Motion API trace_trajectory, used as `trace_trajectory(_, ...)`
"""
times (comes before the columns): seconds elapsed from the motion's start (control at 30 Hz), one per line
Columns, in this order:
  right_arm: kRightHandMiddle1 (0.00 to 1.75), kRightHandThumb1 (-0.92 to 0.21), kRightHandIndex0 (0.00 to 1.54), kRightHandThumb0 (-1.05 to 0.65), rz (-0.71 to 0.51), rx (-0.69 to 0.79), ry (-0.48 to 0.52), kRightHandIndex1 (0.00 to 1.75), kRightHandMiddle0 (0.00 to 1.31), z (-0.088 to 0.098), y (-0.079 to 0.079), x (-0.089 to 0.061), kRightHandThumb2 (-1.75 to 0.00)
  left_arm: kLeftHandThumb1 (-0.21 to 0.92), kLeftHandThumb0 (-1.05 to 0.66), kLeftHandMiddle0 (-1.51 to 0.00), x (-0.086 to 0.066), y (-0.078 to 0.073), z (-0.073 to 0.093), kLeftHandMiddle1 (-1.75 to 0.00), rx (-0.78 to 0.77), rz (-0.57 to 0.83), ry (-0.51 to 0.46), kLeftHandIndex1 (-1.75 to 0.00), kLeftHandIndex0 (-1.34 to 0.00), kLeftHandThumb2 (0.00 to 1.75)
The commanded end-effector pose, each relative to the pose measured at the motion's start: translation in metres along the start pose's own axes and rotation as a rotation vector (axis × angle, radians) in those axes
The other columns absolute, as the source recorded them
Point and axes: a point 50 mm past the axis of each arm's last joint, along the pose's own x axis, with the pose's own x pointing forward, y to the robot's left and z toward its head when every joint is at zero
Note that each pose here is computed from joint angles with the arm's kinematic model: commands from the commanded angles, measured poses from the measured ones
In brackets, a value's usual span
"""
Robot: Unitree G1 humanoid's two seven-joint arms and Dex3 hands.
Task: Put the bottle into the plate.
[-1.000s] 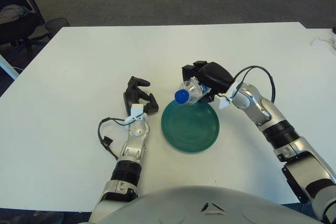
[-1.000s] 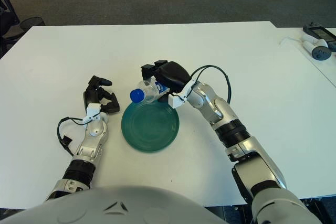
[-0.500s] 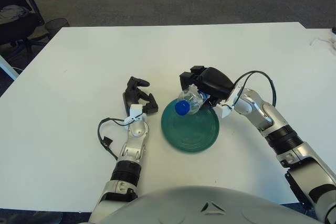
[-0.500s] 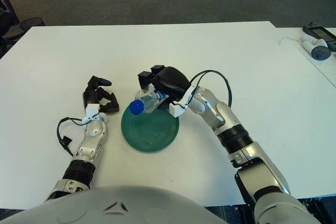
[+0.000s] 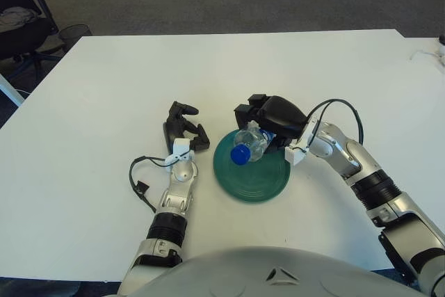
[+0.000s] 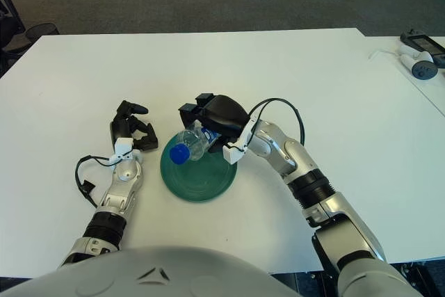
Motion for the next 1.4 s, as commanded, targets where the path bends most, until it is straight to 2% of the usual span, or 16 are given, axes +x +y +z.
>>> trace_trajectory(0.0, 1.75, -0.07, 0.81, 0.00, 0.019, -0.025, -0.017, 1.68, 0.56, 0.003, 0.001, -0.002, -1.58, -0.06, 0.00, -0.88, -0.005, -0.002, -0.009, -1.75, 0.008, -0.003, 0.070, -1.73, -0.69, 1.75)
trace_trajectory(0.5, 1.75, -0.07, 0.81, 0.00, 0.038, -0.040, -0.061, 1.71, 0.57, 0.012, 0.006, -0.001, -1.60, -0.06, 0.00, -0.88, -0.005, -0.001, -0.010, -1.74, 0.003, 0.001, 0.072, -1.75, -0.67, 1.74)
trace_trajectory(1.1, 1.75, -0.14, 0.74, 0.00, 0.067, -0.091, -0.136, 1.74, 0.51, 0.019, 0.015, -0.001, -1.53, -0.04, 0.00, -0.87, -0.005, -0.001, -0.009, -1.73, -0.019, -0.018, 0.077, -1.75, -0.65, 1.72)
trace_trajectory(1.3, 1.75, -0.07, 0.79, 0.00, 0.068, -0.100, -0.147, 1.75, 0.56, 0.020, 0.016, -0.001, -1.61, -0.03, 0.00, -0.86, -0.005, -0.001, -0.009, -1.73, -0.024, -0.019, 0.080, -1.75, -0.65, 1.70)
trace_trajectory(1.37, 1.66, -0.10, 0.78, -0.01, 0.064, -0.113, -0.163, 1.75, 0.59, 0.022, 0.013, 0.000, -1.55, -0.02, 0.00, -0.86, -0.005, -0.001, -0.009, -1.72, -0.018, -0.012, 0.076, -1.75, -0.65, 1.70)
